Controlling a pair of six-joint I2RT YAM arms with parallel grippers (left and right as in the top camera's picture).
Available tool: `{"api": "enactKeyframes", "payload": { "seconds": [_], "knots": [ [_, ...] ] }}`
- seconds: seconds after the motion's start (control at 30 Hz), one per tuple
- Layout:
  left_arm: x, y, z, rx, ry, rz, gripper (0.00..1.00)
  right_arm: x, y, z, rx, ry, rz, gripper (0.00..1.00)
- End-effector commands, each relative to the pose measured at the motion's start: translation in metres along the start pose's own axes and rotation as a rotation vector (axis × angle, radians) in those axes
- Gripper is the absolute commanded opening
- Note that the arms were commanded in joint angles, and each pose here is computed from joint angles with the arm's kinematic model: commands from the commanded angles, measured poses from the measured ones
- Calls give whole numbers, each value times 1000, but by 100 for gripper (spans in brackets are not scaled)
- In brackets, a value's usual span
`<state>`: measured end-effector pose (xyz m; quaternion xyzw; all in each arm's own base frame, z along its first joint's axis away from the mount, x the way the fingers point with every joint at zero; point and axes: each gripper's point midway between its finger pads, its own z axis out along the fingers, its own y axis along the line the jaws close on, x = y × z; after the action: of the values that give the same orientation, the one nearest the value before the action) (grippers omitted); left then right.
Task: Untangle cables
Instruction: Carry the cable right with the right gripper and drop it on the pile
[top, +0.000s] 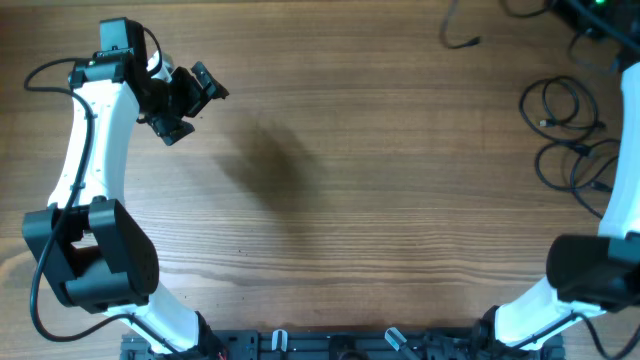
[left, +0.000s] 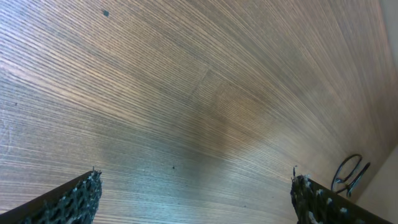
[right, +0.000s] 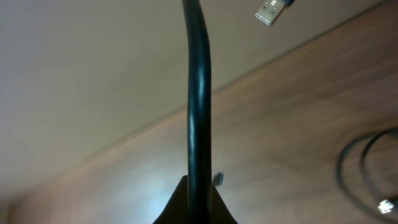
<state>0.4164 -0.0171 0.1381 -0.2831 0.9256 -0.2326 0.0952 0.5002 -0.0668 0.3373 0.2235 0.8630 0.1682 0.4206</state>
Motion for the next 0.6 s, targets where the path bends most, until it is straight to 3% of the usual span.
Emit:
{"api": "enactKeyframes", "payload": {
  "seconds": [0.0,0.17,0.3,0.33,0.37,0.4,0.43,0.47,0.57],
  "knots": [
    [-1,0,3,-9,0,8,100,-23,-60,39,97,-57,138,4],
    [2,-7,5,-4,1,28,100,-26,-131,107,144,-69,259,4],
    [8,-19,11,6,5,65,100,12,-202,158,225,24,371,4],
    [11,-24,13,10,8,80,100,28,-225,170,256,61,397,8],
    [13,-28,14,13,10,92,100,39,-238,177,267,88,416,30],
    [15,-32,16,16,11,104,100,44,-247,180,268,104,429,63],
    [16,-34,17,18,11,112,100,46,-253,179,277,108,434,87],
    [18,-38,18,23,10,123,100,44,-259,176,281,104,429,100],
    [21,-44,21,26,8,143,100,33,-252,160,201,110,418,100]
  ]
}}
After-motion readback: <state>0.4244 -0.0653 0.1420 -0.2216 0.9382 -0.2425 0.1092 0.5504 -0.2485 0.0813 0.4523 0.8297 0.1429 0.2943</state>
